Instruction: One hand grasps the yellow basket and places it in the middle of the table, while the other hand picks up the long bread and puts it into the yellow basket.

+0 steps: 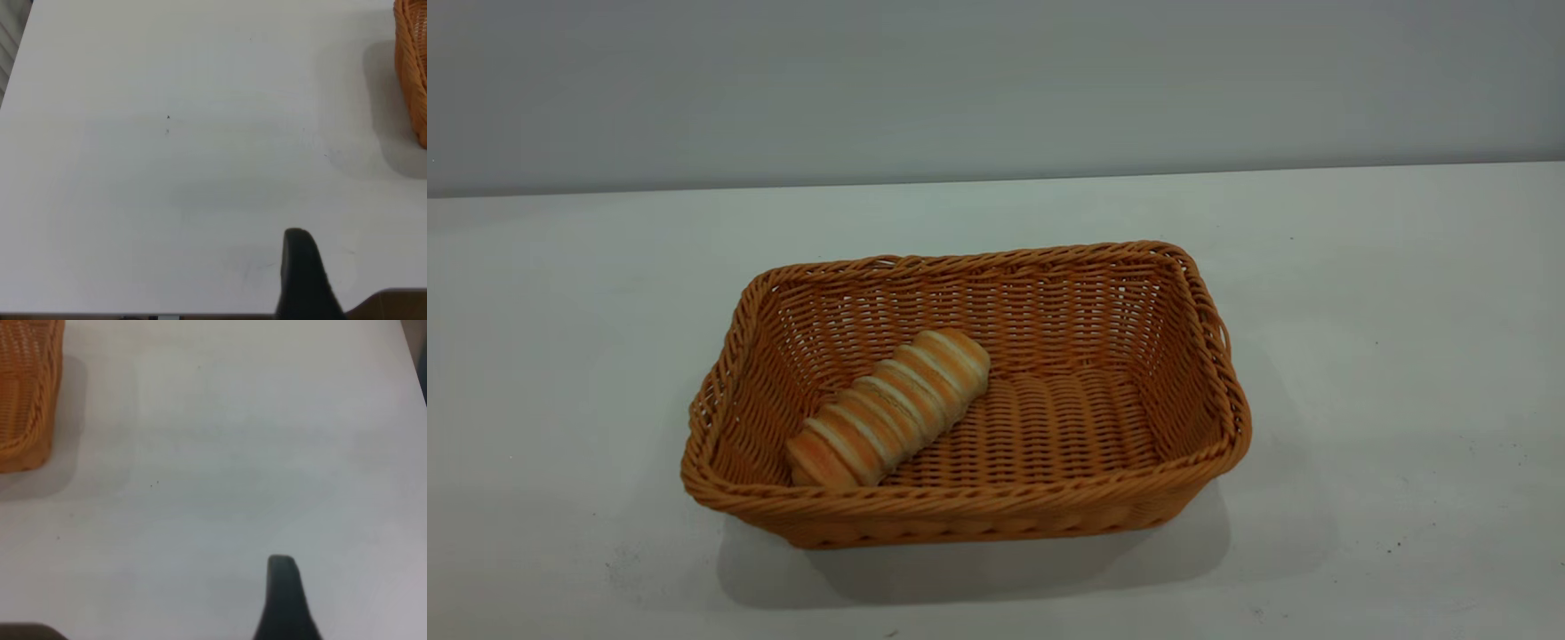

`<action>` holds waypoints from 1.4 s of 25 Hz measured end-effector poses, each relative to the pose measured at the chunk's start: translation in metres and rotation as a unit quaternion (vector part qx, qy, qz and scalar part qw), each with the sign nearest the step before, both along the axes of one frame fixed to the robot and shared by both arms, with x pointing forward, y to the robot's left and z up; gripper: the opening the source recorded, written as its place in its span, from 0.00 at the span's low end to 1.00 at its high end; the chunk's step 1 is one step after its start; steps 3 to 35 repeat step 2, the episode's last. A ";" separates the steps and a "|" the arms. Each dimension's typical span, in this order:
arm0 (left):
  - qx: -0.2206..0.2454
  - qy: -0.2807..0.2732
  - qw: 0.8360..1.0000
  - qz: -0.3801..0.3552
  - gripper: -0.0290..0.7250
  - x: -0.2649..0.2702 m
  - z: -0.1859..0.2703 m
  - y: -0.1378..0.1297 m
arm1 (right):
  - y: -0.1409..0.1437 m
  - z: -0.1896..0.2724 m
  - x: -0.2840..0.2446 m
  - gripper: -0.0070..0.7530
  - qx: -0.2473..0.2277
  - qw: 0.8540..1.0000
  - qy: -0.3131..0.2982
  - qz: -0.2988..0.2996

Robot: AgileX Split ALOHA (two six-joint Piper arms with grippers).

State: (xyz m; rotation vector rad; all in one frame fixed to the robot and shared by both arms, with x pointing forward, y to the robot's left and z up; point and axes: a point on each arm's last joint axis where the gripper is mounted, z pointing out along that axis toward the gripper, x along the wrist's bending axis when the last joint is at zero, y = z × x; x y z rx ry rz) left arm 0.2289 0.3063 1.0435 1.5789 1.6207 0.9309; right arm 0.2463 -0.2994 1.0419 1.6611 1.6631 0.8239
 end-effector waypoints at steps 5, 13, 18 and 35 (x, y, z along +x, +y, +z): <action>0.000 0.000 1.000 0.000 0.72 0.000 0.000 0.000 | 0.000 0.000 0.000 0.69 0.000 1.000 0.000 0.000; 0.000 0.000 1.000 0.000 0.72 0.000 0.000 0.000 | 0.000 0.000 0.000 0.69 0.000 1.000 0.000 0.000; 0.000 0.000 1.000 0.000 0.72 0.000 0.000 0.000 | 0.000 0.000 0.000 0.69 0.000 1.000 0.000 0.000; 0.000 0.000 1.000 0.000 0.72 0.000 0.000 0.000 | 0.000 0.000 0.000 0.69 0.000 1.000 0.000 0.000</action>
